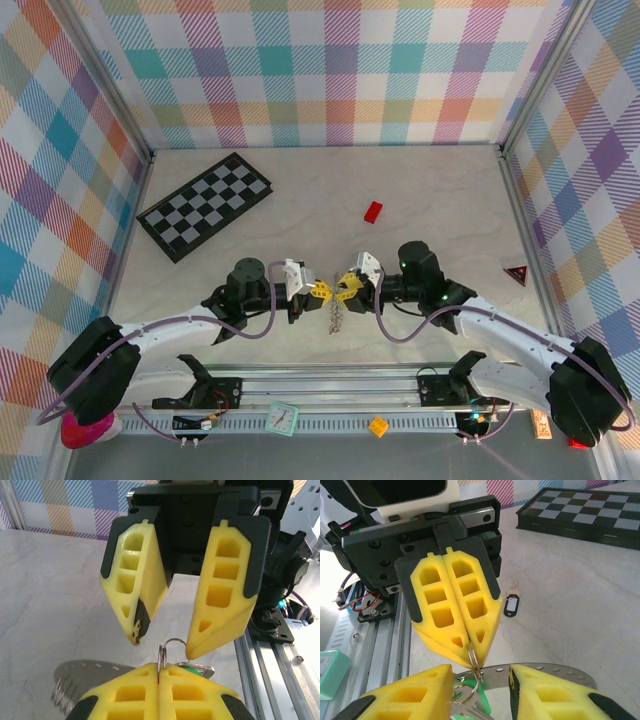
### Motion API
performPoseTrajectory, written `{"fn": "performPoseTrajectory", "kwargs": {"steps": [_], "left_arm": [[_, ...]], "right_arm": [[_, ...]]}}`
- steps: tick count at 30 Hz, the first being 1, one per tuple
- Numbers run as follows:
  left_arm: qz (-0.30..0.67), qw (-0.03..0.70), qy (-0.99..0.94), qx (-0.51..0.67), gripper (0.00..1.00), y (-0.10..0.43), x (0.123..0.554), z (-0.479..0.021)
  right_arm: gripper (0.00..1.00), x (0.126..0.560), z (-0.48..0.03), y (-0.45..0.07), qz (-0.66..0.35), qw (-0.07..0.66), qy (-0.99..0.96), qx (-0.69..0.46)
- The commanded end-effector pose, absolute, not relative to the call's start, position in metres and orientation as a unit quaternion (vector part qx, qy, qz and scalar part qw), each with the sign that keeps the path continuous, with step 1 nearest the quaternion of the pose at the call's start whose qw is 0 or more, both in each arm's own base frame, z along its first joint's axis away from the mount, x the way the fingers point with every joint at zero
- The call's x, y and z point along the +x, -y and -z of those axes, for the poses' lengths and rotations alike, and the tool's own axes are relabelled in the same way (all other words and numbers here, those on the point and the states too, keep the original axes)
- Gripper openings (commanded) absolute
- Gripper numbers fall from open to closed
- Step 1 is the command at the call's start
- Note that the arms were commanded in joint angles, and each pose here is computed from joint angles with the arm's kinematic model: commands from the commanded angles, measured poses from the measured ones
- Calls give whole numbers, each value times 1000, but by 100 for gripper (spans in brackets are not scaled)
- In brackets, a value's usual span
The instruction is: Put the keys on the keyring
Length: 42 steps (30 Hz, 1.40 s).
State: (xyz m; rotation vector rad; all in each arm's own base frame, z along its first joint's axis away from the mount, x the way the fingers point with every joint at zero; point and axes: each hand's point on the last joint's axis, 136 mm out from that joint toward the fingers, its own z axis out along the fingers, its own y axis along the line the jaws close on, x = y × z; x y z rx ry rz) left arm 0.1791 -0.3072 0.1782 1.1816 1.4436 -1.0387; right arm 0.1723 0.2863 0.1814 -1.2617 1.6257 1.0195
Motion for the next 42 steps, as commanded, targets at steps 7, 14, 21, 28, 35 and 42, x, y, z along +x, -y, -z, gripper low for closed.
{"fn": "performPoseTrajectory", "kwargs": {"steps": [7, 14, 21, 28, 35, 42], "left_arm": [[445, 513, -558, 477, 0, 309, 175, -201], [430, 519, -570, 470, 18, 307, 181, -201], [344, 470, -629, 515, 27, 295, 188, -186], [334, 429, -626, 559, 28, 295, 179, -189], [374, 418, -591, 581, 28, 305, 166, -200], [380, 415, -588, 581, 23, 308, 166, -200]], "right_arm": [[18, 173, -187, -294, -431, 407, -636, -494], [0, 169, -194, -293, -427, 404, -627, -512], [0, 167, -190, -280, -342, 375, -642, -575], [0, 166, -196, -277, -300, 350, -645, -610], [0, 164, -206, -286, -290, 345, -629, -633], [0, 161, -211, -297, -285, 340, -614, -653]]}}
